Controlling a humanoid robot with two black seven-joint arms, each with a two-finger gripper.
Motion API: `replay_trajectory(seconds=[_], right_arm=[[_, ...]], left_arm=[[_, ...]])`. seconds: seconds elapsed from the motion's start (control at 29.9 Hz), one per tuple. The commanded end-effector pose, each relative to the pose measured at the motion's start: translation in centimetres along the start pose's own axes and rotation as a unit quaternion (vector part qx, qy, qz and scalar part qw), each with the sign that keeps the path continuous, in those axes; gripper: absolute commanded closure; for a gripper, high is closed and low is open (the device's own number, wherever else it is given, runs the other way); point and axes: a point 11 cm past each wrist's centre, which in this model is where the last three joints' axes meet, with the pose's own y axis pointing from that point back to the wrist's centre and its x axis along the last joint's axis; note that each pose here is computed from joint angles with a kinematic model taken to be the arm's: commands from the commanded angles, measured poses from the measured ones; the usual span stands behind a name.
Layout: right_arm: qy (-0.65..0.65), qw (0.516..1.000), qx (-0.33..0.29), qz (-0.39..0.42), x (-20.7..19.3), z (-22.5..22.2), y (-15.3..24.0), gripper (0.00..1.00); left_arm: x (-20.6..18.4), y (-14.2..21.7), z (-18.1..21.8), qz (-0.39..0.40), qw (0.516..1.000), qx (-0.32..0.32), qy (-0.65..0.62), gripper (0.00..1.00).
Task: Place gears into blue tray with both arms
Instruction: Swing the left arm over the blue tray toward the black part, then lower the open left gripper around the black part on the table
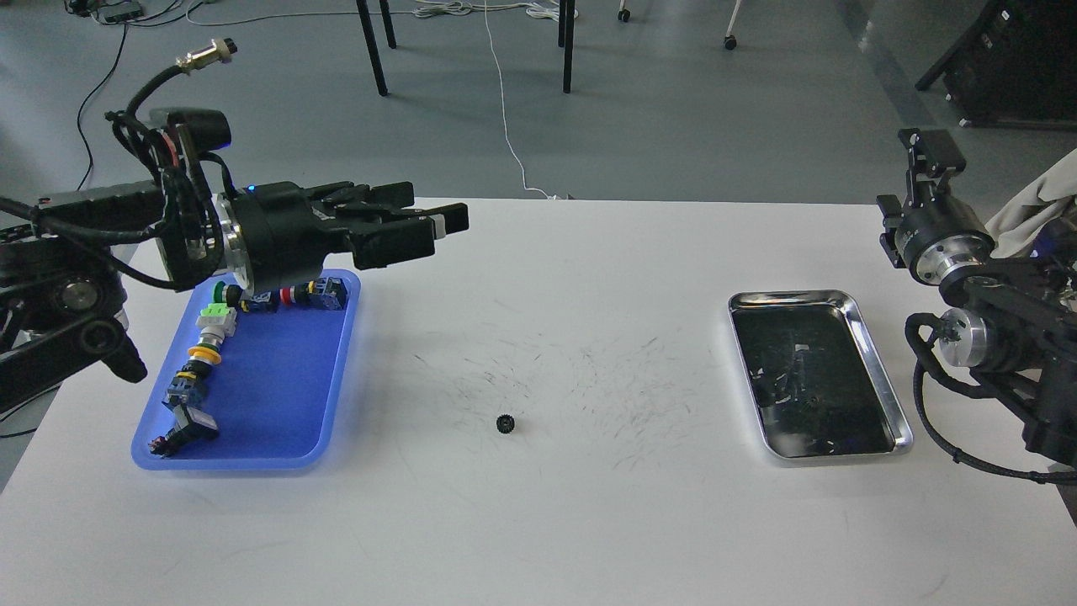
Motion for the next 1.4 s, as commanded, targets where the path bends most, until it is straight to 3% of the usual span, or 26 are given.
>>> replay_trajectory(seconds=[0.0, 0.27, 0.37, 0.64, 0.9, 1.37], right_arm=[[-0.062, 0.998, -0.027, 0.019, 0.2, 0.2, -0.1, 0.04], [-0.096, 0.995, -0.027, 0.023, -0.2, -0.4, -0.5, 0.04], [-0.107, 0.994, -0.021, 0.025, -0.2, -0.9, -0.7, 0.04], [-0.129, 0.991, 0.001, 0.024, -0.6, -2.6, -1.2, 0.02], [-0.067, 0.998, 0.016, 0.013, -0.5, -3.1, -1.3, 0.02], [-0.043, 0.999, 0.027, 0.004, -0.7, -4.4, -1.6, 0.02]], left_arm=[[-1.5, -0.7, 0.7, -0.029, 0.998, -0.037, -0.049, 0.02], [-5.8, -1.8, -1.6, -0.066, 0.977, -0.008, -0.202, 0.05], [-8.0, -2.8, -1.3, -0.076, 0.97, -0.024, -0.231, 0.05], [-10.7, -4.6, -2.1, -0.077, 0.97, -0.031, -0.23, 0.04], [-13.9, -6.4, -3.6, -0.071, 0.978, -0.02, -0.195, 0.04], [-19.9, -6.9, -5.0, -0.066, 0.981, -0.023, -0.182, 0.04]])
